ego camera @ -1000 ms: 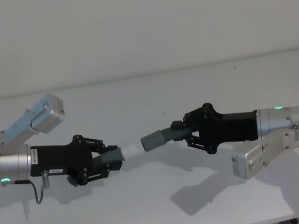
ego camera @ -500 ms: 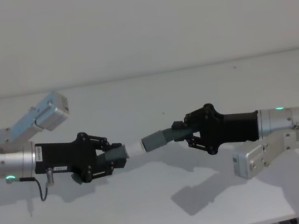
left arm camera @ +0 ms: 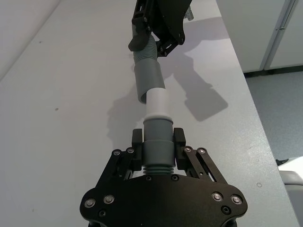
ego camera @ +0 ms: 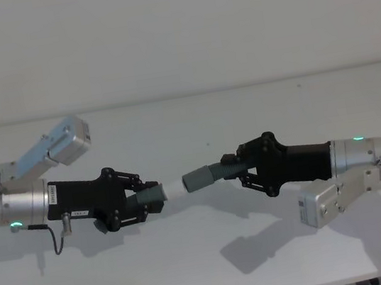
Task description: Use both hands to pick up one end of the pipe from the table, align the ends, and insert them.
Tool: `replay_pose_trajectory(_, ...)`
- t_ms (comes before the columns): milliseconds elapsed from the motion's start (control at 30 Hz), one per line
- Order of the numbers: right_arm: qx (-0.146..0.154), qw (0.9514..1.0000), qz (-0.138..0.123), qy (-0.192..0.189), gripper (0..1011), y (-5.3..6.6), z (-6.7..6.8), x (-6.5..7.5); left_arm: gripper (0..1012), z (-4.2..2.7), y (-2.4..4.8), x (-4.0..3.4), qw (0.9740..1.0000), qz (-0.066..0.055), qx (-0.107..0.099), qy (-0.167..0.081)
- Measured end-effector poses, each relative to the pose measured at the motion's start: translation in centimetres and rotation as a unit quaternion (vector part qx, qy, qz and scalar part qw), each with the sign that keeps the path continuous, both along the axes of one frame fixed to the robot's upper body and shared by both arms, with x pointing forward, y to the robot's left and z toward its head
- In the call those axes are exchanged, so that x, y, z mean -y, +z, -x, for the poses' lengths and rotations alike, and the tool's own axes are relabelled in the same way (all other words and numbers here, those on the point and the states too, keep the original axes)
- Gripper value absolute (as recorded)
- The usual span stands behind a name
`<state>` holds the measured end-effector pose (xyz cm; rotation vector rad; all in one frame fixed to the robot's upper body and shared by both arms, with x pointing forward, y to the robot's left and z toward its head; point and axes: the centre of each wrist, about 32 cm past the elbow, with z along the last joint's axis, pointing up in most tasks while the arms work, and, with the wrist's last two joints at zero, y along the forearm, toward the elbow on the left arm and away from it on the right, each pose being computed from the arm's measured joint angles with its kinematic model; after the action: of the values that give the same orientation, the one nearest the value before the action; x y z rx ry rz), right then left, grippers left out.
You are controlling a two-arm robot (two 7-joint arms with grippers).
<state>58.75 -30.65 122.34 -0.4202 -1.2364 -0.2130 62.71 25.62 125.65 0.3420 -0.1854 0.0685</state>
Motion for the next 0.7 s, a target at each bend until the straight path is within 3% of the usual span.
replay_pose_trajectory(700,0.001,1.0,0.001,-0.004,204,-0.11,0.02,0.28,354,-0.07,0.07,0.21,1.0,0.0,-0.002,-0.003)
